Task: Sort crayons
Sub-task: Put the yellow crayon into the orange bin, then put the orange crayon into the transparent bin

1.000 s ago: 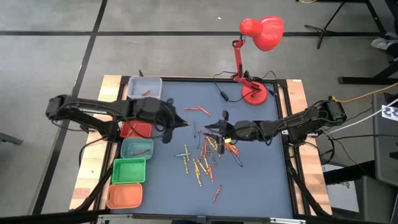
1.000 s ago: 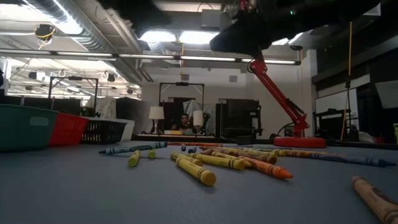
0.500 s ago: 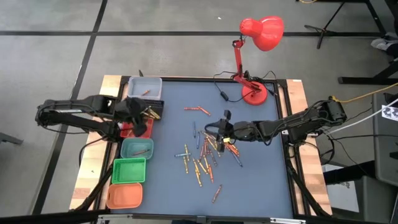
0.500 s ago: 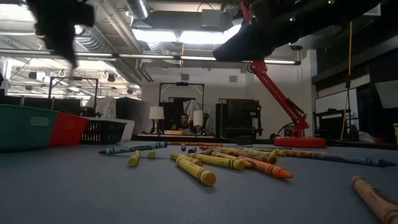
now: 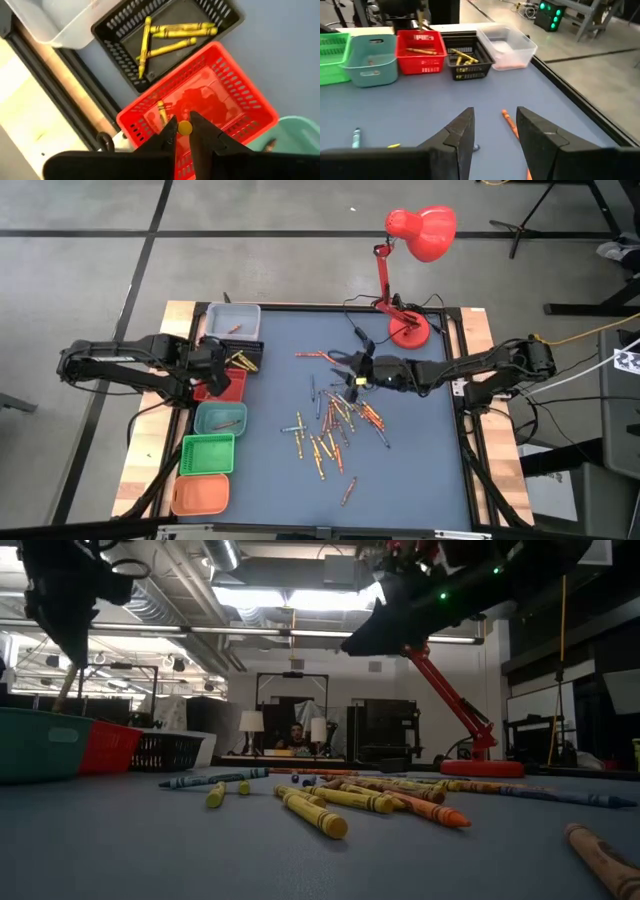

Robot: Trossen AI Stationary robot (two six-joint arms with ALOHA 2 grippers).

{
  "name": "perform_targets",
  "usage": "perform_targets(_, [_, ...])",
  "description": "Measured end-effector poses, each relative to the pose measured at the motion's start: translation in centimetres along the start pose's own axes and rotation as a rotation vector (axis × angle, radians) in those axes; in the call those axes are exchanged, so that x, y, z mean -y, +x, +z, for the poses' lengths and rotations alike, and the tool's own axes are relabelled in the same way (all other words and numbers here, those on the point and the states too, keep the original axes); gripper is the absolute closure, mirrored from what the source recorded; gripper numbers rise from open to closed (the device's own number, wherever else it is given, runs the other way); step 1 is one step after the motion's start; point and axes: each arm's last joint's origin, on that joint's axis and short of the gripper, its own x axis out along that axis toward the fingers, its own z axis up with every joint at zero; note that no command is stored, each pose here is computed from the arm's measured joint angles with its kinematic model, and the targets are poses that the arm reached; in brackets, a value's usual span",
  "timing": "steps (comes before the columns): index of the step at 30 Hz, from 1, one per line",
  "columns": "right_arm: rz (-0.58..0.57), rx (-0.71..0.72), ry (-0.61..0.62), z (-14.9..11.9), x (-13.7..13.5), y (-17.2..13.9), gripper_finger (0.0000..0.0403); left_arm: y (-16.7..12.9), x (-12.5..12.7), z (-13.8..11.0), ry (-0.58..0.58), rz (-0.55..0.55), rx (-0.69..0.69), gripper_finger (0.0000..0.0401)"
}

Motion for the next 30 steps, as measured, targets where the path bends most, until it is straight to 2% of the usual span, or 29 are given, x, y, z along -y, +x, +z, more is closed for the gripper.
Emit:
perform_targets(7, [-0.027, -0.071, 0.03, -1.8, 1.9, 2.2, 0.0258, 1.8, 0.0, -0.8, 0.019, 0.044, -0.041, 0.0338])
perform_targets(11, [-0.059, -0.132, 0.026, -3.7, 2.6, 3.7, 0.0258, 2.5, 0.3, -0.8, 0.011, 0.027, -0.024, 0.0322])
perform_targets(17, [-0.103, -0.218, 0.028, -6.6, 3.9, 5.7, 0.0258, 2.5, 1.4, 0.2, -0.038, -0.08, 0.078, 0.032])
perform_targets(20, [-0.073, -0.235, 0.04, -7.6, 4.3, 6.5, 0.0258, 2.4, 2.0, 0.8, -0.062, -0.146, 0.142, 0.0321])
perform_targets(30, [-0.063, -0.293, 0.05, -10.3, 5.0, 7.9, 0.0258, 1.5, 3.7, 2.8, 0.023, -0.307, 0.357, 0.0322])
